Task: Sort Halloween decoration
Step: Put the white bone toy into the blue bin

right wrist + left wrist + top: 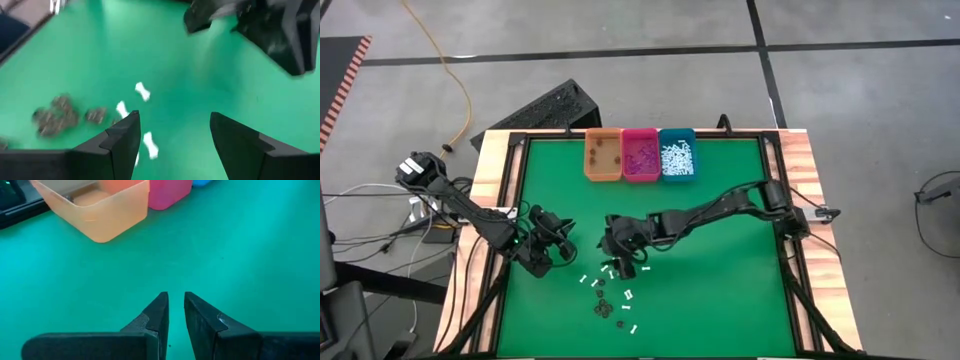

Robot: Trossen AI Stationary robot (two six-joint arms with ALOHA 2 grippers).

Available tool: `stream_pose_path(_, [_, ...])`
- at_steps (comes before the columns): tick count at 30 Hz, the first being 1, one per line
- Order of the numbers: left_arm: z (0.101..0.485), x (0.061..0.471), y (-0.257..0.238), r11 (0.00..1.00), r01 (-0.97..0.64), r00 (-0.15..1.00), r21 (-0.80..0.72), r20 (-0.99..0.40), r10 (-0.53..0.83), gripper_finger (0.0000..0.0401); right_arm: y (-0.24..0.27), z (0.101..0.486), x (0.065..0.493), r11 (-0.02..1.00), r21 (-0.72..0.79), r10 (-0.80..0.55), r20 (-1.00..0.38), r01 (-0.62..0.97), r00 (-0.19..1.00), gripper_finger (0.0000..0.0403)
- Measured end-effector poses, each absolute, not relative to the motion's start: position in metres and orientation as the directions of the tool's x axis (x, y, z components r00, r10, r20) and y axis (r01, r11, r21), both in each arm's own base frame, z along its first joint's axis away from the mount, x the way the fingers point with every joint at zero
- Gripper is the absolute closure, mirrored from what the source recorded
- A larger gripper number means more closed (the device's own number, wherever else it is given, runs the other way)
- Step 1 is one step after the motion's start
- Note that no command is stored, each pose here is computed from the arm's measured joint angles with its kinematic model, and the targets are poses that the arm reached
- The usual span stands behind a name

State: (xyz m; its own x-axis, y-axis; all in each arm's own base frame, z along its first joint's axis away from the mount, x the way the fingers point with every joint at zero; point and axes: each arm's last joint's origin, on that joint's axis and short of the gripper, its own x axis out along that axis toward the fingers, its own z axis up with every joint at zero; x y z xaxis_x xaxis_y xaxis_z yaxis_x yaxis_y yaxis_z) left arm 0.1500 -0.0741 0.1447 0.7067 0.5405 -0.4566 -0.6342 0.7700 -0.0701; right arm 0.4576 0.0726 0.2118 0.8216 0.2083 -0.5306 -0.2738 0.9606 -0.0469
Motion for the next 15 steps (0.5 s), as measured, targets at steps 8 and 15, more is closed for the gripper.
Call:
stream_pose_path(8, [0.144, 0.149, -0.074, 0.774, -0.63, 0.702, -0.064, -0.474, 0.532, 0.0351, 0.076, 0.163, 0.473, 0.948, -0.014, 0.259, -0.543, -0.317, 0.799, 0.0138])
stream_pose_path(15, [0.143, 0.149, -0.074, 0.773, -0.632, 0.699, -0.059, -0.475, 0.535, 0.0351, 0.08, 0.141, 0.48, 0.94, -0.009, 0.283, -0.534, -0.34, 0.797, 0.0138])
